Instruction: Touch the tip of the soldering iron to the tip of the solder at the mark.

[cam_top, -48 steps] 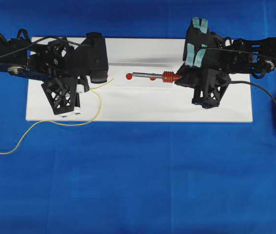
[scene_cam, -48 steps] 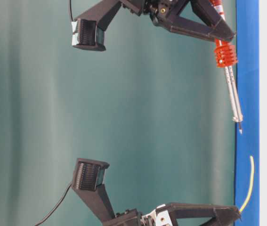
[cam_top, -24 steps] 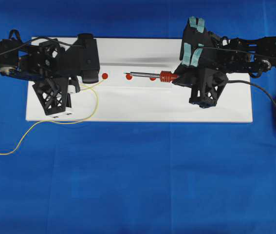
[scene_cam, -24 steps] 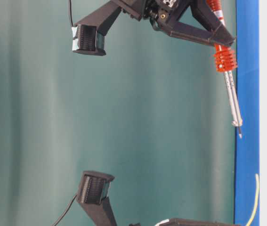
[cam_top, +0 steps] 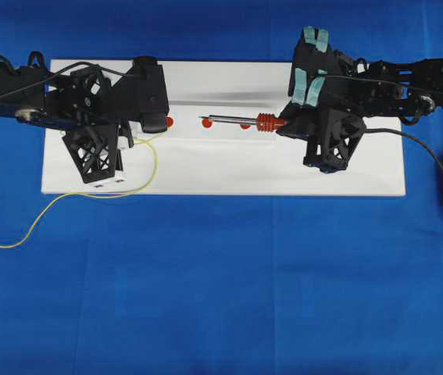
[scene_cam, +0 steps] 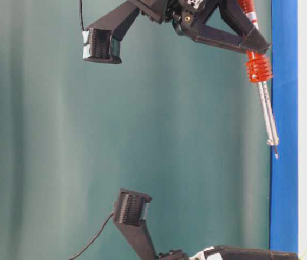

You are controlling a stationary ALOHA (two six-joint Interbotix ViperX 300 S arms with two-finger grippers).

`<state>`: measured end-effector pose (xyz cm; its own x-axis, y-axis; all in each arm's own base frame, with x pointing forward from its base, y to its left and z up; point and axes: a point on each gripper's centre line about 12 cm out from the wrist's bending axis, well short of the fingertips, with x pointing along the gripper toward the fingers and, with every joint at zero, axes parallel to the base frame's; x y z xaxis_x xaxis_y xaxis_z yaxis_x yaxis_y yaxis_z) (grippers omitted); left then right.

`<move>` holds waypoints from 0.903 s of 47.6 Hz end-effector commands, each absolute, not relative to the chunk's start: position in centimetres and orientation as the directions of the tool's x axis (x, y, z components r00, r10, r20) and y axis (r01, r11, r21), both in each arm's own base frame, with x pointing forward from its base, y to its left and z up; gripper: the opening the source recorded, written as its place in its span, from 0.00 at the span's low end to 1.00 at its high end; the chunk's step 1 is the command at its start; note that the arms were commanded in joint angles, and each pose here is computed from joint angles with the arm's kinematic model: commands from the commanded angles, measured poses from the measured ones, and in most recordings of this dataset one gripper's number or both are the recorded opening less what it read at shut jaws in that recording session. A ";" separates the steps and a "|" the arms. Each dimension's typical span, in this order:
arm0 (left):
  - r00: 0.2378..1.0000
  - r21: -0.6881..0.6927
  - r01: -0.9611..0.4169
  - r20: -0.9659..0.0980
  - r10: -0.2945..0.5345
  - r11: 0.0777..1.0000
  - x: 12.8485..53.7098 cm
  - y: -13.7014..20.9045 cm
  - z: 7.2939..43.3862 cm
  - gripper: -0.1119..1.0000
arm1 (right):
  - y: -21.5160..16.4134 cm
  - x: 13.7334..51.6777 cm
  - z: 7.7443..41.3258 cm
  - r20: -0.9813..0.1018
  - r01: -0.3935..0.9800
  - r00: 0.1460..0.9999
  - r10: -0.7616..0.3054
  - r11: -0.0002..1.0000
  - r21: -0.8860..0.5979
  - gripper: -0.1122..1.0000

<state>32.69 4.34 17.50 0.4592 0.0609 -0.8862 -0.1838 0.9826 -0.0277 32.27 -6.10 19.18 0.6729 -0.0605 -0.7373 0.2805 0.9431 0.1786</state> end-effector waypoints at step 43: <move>0.480 -0.026 -0.195 -0.875 0.072 0.980 32.5 4.8 16.6 0.12 | -6.4 35.1 20.3 -0.714 0.260 0.698 -0.061 0.950 0.173 0.16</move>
<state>32.25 4.74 16.09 0.4609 0.0684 -0.8848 -0.1965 0.9802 -0.0266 33.98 -6.10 18.91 0.6678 -0.0525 -0.7425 0.2710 0.9462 0.1767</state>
